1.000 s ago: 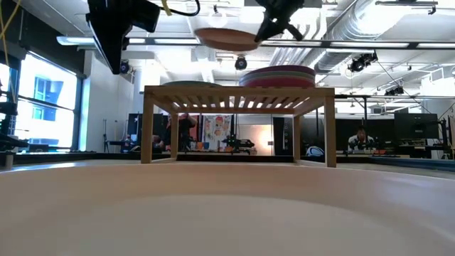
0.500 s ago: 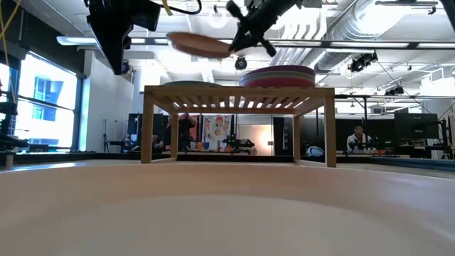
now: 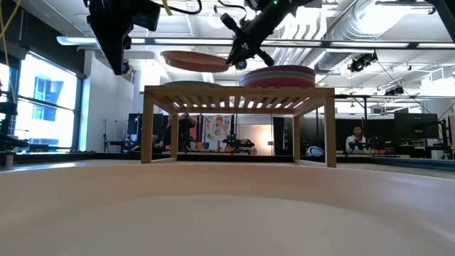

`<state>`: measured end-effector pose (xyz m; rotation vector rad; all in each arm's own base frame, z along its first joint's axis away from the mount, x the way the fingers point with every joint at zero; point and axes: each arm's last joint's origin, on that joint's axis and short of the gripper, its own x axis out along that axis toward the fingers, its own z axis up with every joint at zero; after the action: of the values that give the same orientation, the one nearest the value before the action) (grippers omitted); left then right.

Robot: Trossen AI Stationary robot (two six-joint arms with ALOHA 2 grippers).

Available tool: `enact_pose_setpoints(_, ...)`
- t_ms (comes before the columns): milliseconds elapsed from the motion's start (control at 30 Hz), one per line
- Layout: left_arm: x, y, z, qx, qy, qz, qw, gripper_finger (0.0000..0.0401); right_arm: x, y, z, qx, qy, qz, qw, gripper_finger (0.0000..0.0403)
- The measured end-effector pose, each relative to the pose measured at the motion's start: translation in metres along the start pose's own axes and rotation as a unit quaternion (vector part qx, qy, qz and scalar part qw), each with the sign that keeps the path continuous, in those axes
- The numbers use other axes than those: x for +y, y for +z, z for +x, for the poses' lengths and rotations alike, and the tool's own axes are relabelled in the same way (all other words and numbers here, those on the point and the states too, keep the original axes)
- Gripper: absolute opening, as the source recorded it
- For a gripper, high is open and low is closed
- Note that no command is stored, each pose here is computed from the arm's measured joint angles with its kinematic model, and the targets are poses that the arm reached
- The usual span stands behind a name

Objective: Place and stack plates onto a shelf
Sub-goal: Stack the brown plate on top of the blue plate on the shelf

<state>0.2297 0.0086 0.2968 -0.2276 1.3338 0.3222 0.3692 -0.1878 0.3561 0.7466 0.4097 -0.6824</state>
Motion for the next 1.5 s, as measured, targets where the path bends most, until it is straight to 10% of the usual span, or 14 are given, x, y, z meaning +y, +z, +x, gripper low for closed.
enact_pose_setpoints(1500,-0.0007,0.0017,0.0,-0.008,-0.005,-0.002,1.0,0.0065,-0.0048,-0.0094,0.0091,0.028,-0.035,-0.021,0.999,0.0)
